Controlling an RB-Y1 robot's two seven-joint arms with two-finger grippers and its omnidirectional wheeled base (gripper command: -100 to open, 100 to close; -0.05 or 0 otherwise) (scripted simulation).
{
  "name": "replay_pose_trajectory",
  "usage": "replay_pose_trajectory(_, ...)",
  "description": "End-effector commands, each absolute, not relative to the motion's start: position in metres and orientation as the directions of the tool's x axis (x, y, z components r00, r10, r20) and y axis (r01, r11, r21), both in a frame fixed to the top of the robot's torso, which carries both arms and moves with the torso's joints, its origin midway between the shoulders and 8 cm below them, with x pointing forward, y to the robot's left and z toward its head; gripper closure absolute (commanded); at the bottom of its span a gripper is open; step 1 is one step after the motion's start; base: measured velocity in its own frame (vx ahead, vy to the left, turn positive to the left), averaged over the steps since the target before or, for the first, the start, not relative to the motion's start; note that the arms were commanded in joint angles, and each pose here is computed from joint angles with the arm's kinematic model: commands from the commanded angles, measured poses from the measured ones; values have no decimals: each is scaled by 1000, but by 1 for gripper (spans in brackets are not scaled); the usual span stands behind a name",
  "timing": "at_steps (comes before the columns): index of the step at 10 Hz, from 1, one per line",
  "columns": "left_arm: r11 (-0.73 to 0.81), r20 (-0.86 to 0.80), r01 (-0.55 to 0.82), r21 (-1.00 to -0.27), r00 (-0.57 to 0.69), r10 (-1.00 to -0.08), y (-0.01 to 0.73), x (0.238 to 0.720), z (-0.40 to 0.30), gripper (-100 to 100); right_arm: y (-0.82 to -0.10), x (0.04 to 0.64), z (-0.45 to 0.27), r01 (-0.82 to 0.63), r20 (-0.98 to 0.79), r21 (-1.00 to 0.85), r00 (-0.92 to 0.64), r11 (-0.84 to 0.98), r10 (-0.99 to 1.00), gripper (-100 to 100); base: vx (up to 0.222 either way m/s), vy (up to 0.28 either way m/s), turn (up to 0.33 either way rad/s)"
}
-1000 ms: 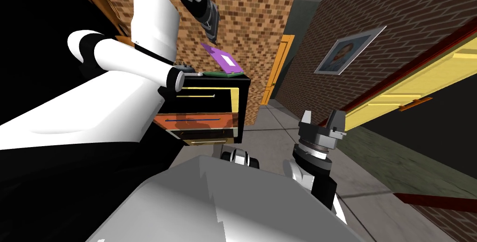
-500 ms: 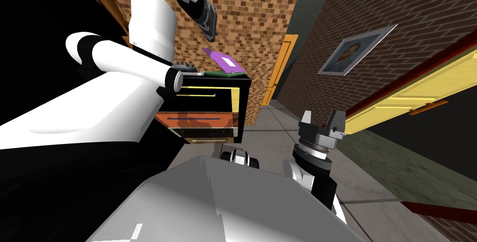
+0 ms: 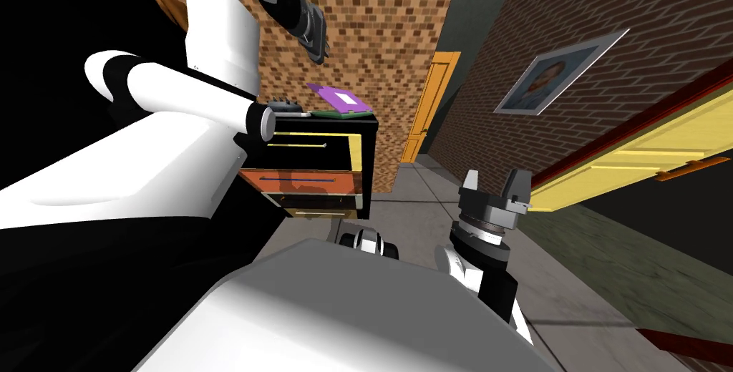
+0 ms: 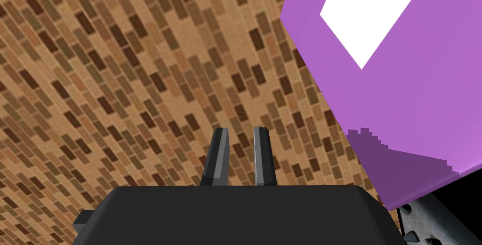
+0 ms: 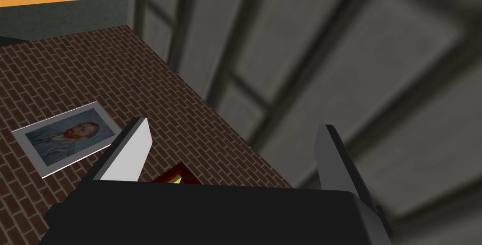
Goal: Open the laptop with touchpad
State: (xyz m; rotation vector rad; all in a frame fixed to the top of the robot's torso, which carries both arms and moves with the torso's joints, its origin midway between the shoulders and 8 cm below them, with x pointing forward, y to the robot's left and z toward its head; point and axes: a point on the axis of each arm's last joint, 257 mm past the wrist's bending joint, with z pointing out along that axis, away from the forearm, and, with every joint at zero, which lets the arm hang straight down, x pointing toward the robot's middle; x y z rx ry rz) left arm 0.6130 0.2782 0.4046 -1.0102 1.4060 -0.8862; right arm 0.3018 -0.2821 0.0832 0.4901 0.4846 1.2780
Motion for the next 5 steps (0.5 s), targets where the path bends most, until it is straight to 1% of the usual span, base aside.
replay_pose_trajectory(1,345,-348,-98,-933,13,-937,259,595,418,-100,-282,302,83,-775,-70,594,219,217,973,0,60,142,-78)
replay_pose_trajectory(2,345,-349,-101,-933,19,-937,252,587,424,-100,-282,302,83,-775,-70,594,219,217,973,0,81,169,-84)
replay_pose_trajectory(5,343,-350,-113,-932,41,-936,233,563,440,-100,-282,302,83,-775,-70,594,219,217,973,0,69,110,-71)
